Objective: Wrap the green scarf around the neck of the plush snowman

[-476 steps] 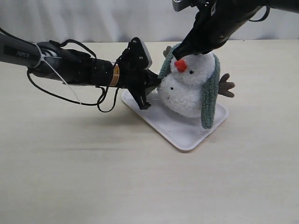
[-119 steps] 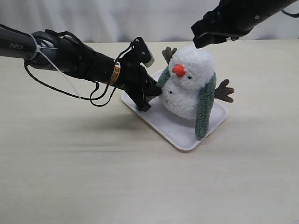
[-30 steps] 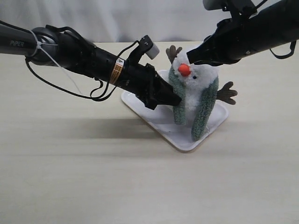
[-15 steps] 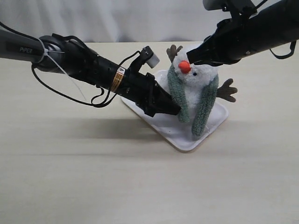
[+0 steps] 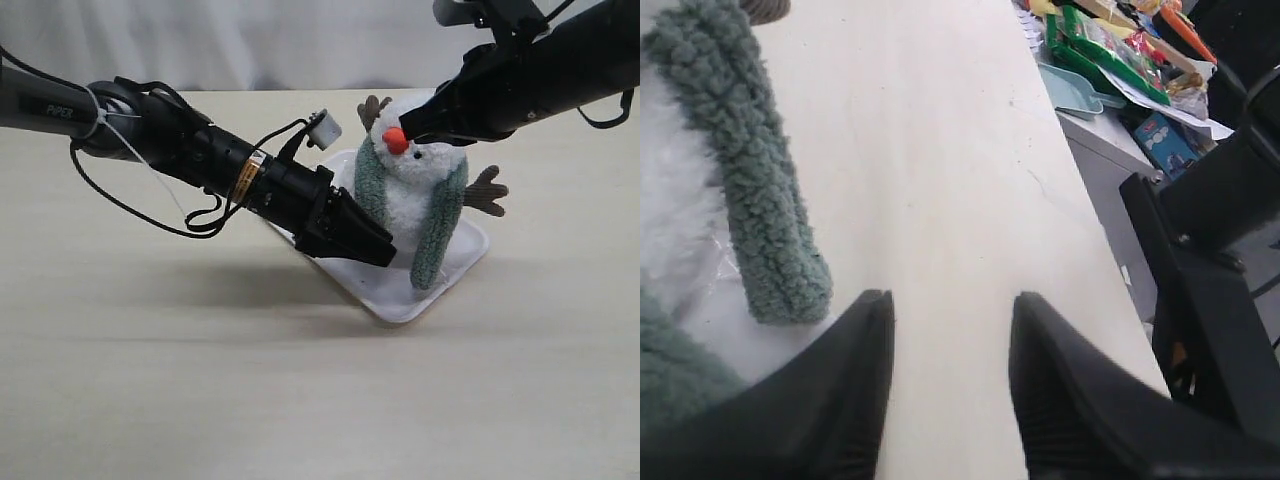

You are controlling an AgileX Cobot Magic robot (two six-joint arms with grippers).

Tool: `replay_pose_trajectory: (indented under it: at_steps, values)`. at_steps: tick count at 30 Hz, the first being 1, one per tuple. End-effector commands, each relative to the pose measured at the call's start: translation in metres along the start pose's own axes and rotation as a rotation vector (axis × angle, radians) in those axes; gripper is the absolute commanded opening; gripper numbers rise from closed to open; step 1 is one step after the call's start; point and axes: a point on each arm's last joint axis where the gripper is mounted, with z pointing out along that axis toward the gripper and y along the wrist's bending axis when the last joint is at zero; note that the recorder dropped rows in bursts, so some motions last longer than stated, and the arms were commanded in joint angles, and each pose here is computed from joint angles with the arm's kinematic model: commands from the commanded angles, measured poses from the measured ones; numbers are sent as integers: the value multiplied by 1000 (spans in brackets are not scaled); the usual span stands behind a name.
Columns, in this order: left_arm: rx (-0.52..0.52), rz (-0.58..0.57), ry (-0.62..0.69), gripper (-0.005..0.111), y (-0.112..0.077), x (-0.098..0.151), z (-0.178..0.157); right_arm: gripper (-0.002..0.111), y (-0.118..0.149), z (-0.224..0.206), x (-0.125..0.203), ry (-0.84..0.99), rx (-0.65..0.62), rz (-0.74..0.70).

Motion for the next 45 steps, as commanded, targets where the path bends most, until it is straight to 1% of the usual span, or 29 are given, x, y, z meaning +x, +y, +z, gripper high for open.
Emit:
replay_pose_trajectory:
  at_steps: [1, 3, 4, 7, 8, 11, 12, 13, 14, 15, 16, 17, 18, 19, 20, 21, 22, 23, 25, 27, 29, 31, 33, 35, 37, 41, 43, 45]
  values:
    - [22, 35, 1, 36, -4, -1, 6, 4, 0, 1, 0, 4, -1, -3]
    - [30, 97, 5, 36, -6, -1, 10, 4, 0, 1, 0, 4, -1, -3]
    - [34, 115, 7, 31, -7, -1, 12, 4, 1, 1, 1, 10, -5, -3]
    - [38, 158, 8, 12, -8, -2, 13, 4, 2, -2, 0, 6, -7, -5]
    - [38, 166, 8, -1, -8, -2, 13, 4, 3, -8, -1, -8, -5, -10]
    - [-6, 178, 11, 0, -8, -6, 11, 4, 8, -24, -5, -48, 1, -27]
    - [-55, 179, 10, 0, -10, -14, 7, 4, 10, -33, -7, -66, 3, -40]
    - [-80, 179, 8, 0, -11, -19, 4, 4, 12, -38, -8, -78, 6, -47]
    - [-159, 160, 1, 0, -14, -30, -3, 4, 15, -49, -10, -105, 10, -58]
    - [-280, 142, 1, 0, -17, -37, -11, 4, 18, -60, -11, -131, 12, -59]
    - [-358, 136, 4, 0, -18, -39, -17, 4, 20, -65, -11, -141, 10, -53]
    - [-519, 136, 6, 0, -24, -43, -32, 4, 23, -74, -9, -155, 13, -52]
    - [-613, 130, 8, 0, -27, -44, -40, 4, 23, -77, -7, -155, 22, -44]
    - [-750, 128, 1, 0, -36, -47, -55, 4, 23, -81, 0, -139, 43, 14]
    - [-812, 132, -5, 0, -42, -49, -64, 4, 22, -80, 5, -111, 55, 41]
    - [-900, 139, -24, 0, -56, -54, -77, 4, 20, -76, 18, -37, 72, 71]
    - [-939, 141, -41, 0, -65, -57, -85, 4, 19, -74, 25, 6, 79, 79]
    - [-1009, 148, -63, 0, -81, -58, -97, 4, 19, -70, 34, 62, 74, 88]
    - [-1077, 171, -95, 0, -101, -62, -111, 4, 21, -68, 40, 99, 62, 82]
    - [-1148, 186, -123, 0, -120, -62, -125, 4, 28, -68, 41, 111, 58, 32]
    - [-1211, 201, -157, 0, -143, -59, -138, 4, 42, -71, 39, 88, 46, -35]
    - [-1244, 218, -186, 0, -164, -54, -147, 4, 58, -76, 37, 46, 19, -89]
    - [-1246, 244, -226, 0, -186, -50, -155, 4, 70, -83, 34, -7, 2, -134]
    - [-1231, 244, -274, 0, -207, -43, -160, 4, 81, -90, 33, -47, -7, -185]
    - [-1233, 236, -312, 0, -223, -33, -164, 4, 87, -96, 34, -82, -16, -201]
    - [-1284, 205, -395, 0, -251, -6, -174, 4, 94, -111, 40, -191, -26, -205]
    - [-1283, 203, -465, 0, -269, 4, -179, 4, 98, -123, 42, -267, -29, -216]
    - [-1259, 211, -540, 0, -288, 13, -183, 4, 101, -138, 45, -347, -33, -225]
